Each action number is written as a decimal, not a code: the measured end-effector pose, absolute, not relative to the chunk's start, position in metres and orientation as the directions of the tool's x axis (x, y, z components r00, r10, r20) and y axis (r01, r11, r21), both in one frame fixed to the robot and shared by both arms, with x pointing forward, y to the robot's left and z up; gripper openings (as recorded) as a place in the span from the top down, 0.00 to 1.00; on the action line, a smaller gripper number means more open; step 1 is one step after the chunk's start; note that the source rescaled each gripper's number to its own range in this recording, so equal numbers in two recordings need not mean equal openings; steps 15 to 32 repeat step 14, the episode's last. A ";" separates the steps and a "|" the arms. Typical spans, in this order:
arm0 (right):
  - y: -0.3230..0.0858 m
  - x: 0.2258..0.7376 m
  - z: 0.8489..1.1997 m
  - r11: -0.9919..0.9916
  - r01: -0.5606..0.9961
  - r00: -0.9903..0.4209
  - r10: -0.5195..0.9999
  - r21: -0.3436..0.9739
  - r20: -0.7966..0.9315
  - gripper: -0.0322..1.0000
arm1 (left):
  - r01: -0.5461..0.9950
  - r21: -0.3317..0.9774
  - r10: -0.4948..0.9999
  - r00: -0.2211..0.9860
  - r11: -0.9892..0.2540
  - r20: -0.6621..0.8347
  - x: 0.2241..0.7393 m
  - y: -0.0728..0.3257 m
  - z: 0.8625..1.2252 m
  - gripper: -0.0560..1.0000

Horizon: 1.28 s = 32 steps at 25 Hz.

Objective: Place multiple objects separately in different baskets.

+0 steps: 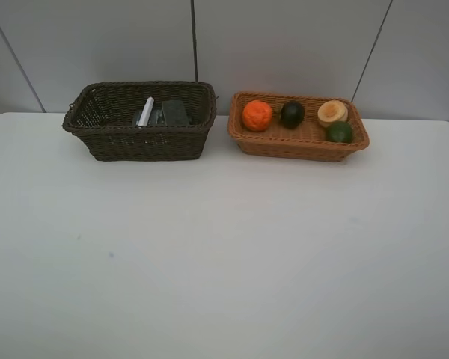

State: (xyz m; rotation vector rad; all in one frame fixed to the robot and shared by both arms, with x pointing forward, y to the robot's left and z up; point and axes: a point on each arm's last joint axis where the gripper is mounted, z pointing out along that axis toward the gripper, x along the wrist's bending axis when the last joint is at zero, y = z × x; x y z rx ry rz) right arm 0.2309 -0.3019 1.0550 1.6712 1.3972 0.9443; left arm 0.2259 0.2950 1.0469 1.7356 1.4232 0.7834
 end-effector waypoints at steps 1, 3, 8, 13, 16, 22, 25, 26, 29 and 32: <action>-0.302 0.231 1.055 -0.124 0.436 0.132 0.989 0.891 0.073 0.00 | 0.525 0.845 0.981 0.196 -0.105 0.000 0.226 0.295 1.047 0.00; -0.302 0.231 1.055 -0.124 0.436 0.132 0.989 0.891 0.073 0.00 | 0.525 0.845 0.981 0.196 -0.105 0.000 0.226 0.295 1.047 0.00; -0.302 0.231 1.055 -0.124 0.436 0.132 0.989 0.891 0.073 0.00 | 0.525 0.845 0.981 0.196 -0.105 0.000 0.226 0.295 1.047 0.00; -0.302 0.231 1.055 -0.124 0.436 0.132 0.989 0.891 0.073 0.00 | 0.525 0.845 0.981 0.196 -0.105 0.000 0.226 0.295 1.047 0.00; -0.302 0.231 1.055 -0.124 0.436 0.132 0.989 0.891 0.073 0.00 | 0.525 0.845 0.981 0.196 -0.105 0.000 0.226 0.295 1.047 0.00; -0.302 0.231 1.055 -0.124 0.436 0.132 0.989 0.891 0.073 0.00 | 0.525 0.845 0.981 0.196 -0.105 0.000 0.226 0.295 1.047 0.00; -0.302 0.231 1.055 -0.124 0.436 0.132 0.989 0.891 0.073 0.00 | 0.525 0.845 0.981 0.196 -0.105 0.000 0.226 0.295 1.047 0.00; -0.302 0.231 1.055 -0.124 0.436 0.132 0.989 0.891 0.073 0.00 | 0.525 0.845 0.981 0.196 -0.105 0.000 0.226 0.295 1.047 0.00; -0.302 0.231 1.055 -0.124 0.436 0.132 0.989 0.891 0.073 0.00 | 0.525 0.845 0.981 0.196 -0.105 0.000 0.226 0.295 1.047 0.00; -0.302 0.231 1.055 -0.124 0.436 0.132 0.989 0.891 0.073 0.00 | 0.525 0.845 0.981 0.196 -0.105 0.000 0.226 0.295 1.047 0.00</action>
